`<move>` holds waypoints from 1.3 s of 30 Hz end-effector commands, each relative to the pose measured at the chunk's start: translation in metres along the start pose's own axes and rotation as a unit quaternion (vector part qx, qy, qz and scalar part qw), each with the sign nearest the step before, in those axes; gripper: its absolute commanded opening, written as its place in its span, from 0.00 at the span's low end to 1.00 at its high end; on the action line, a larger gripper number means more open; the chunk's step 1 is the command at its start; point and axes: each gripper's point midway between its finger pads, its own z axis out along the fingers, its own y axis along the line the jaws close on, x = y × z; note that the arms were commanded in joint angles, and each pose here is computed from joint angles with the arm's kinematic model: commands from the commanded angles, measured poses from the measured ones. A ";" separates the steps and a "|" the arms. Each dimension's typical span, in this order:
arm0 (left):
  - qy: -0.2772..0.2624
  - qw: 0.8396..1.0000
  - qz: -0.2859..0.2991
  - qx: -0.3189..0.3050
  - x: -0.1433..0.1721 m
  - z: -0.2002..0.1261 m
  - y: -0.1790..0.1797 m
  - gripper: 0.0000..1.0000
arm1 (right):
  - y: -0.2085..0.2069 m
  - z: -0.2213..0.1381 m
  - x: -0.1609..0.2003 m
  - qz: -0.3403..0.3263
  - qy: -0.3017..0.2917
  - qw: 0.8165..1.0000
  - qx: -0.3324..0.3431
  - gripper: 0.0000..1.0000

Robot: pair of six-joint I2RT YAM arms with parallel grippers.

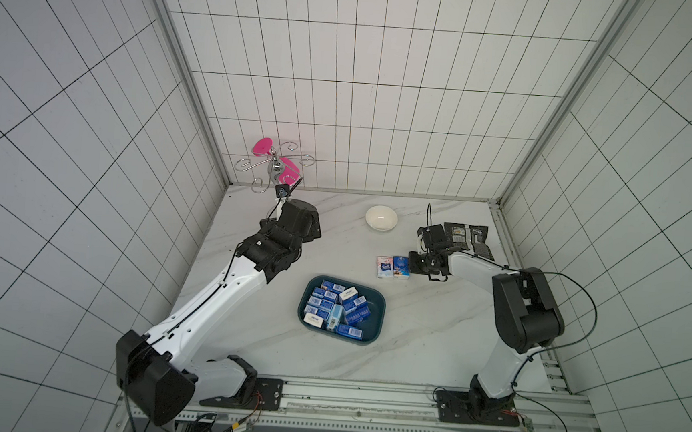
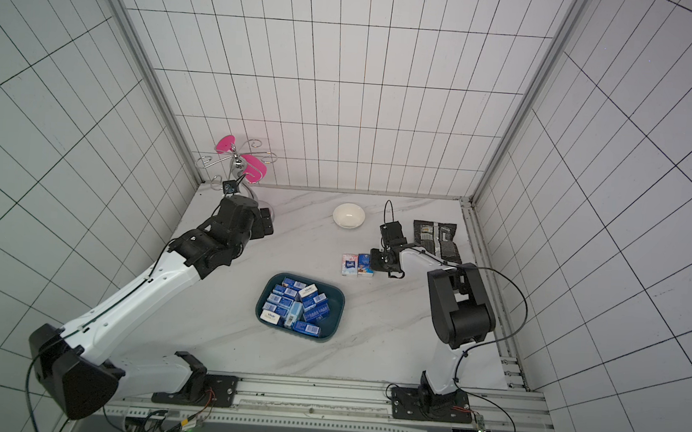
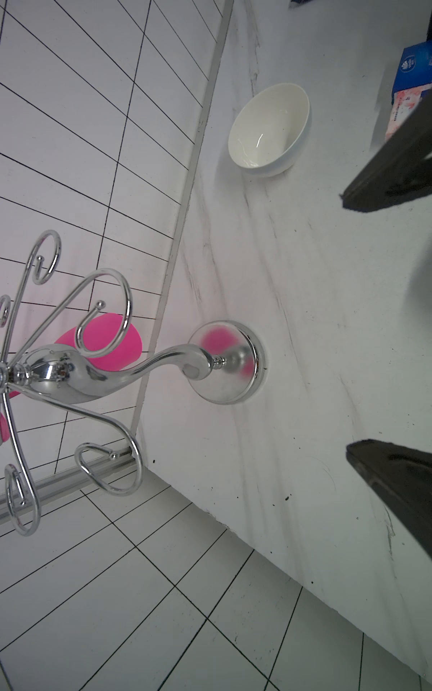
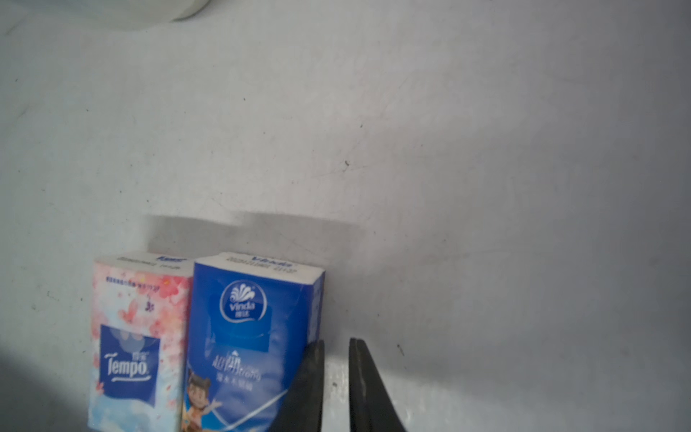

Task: Take the pocket tissues out of the storage box
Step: Move the pocket tissues to the center of the board, then pick up the pocket tissues from the storage box.

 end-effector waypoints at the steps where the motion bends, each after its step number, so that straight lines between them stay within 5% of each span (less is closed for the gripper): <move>1: -0.013 1.000 -0.006 0.001 -0.008 -0.006 0.001 0.99 | 0.013 -0.010 -0.018 -0.001 -0.013 1.000 -0.012 0.18; 8: -0.012 1.000 -0.004 -0.002 -0.006 -0.004 0.001 0.98 | 0.016 -0.026 -0.018 -0.025 -0.015 0.999 0.015 0.24; 15: -0.016 1.000 -0.002 -0.008 -0.008 -0.003 0.003 0.99 | 0.025 -0.085 -0.027 -0.062 -0.039 0.996 0.043 0.40; 24: -0.014 1.000 -0.013 -0.018 -0.011 0.007 0.006 0.99 | 0.147 -0.138 0.026 -0.207 -0.041 0.971 -0.111 0.59; 31: -0.015 0.999 -0.024 -0.020 -0.016 0.005 0.012 0.99 | 0.199 -0.126 0.068 -0.279 -0.019 0.950 -0.140 0.68; 33: -0.014 0.999 -0.027 -0.021 -0.016 0.005 0.015 0.99 | 0.206 -0.118 0.074 -0.286 -0.008 0.948 -0.139 0.83; 39: -0.017 0.999 -0.035 -0.026 -0.018 0.002 0.026 0.99 | 0.223 -0.097 0.087 -0.305 0.013 0.944 -0.124 0.85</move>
